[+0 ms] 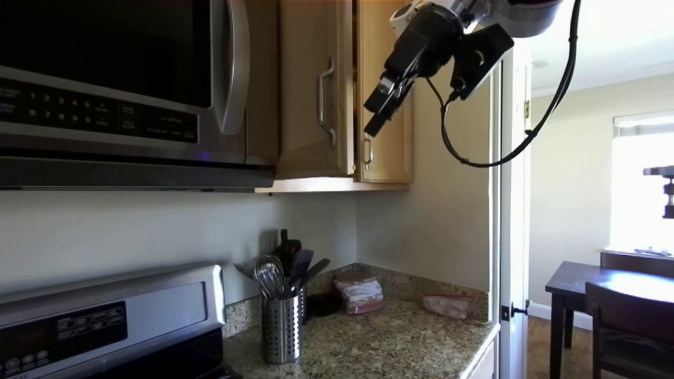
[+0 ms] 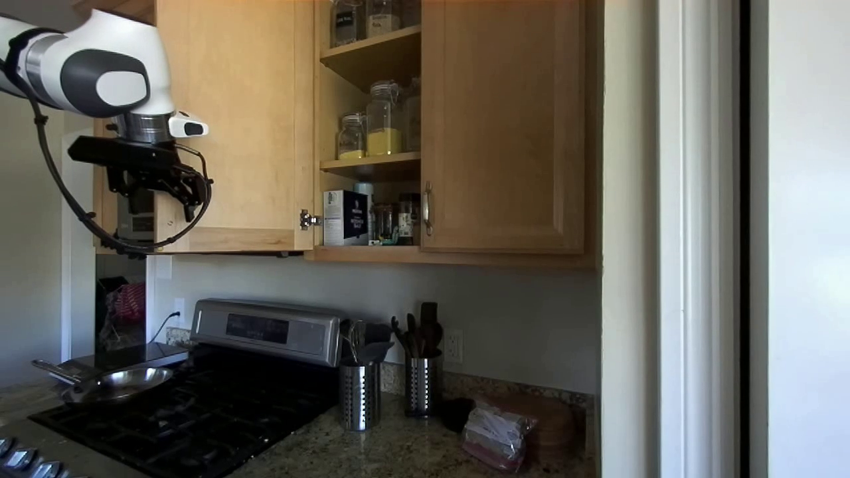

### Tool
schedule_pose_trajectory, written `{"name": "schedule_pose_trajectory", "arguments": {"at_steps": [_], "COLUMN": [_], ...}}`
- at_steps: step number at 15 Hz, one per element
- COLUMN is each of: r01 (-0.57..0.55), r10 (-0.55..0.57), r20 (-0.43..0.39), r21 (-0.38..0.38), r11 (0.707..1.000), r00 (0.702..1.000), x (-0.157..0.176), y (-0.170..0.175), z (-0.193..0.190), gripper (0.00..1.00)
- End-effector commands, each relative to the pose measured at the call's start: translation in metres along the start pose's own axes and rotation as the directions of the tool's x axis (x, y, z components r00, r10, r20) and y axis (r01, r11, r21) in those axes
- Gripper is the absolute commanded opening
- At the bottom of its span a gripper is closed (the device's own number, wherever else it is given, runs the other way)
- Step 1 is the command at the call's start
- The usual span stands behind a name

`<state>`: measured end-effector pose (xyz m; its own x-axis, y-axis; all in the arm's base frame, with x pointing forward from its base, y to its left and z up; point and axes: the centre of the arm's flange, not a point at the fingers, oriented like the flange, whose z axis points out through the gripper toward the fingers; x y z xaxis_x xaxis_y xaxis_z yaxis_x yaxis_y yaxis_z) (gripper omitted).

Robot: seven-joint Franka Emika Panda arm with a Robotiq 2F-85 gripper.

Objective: Put the paper on the counter on the bottom shelf of the open cabinet and then close the cabinet door

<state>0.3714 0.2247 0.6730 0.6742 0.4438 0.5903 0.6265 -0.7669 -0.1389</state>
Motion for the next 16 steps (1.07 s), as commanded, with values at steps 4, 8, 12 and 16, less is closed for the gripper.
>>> {"name": "schedule_pose_trajectory", "arguments": {"at_steps": [4, 8, 12, 16], "r01": [-0.048, -0.063, -0.071, -0.072], "r10": [0.048, 0.062, 0.068, 0.064], "r20": [-0.027, -0.053, -0.085, -0.093], "r21": [0.006, -0.001, -0.042, -0.094], "r11": [0.999, 0.998, 0.997, 0.993], "r00": [0.998, 0.997, 0.994, 0.994], "x": [0.024, 0.034, 0.041, 0.036], "y": [-0.011, -0.005, 0.008, 0.024], "z": [0.003, 0.016, 0.026, 0.017], "gripper": [1.00, 1.00, 1.00, 1.00]}}
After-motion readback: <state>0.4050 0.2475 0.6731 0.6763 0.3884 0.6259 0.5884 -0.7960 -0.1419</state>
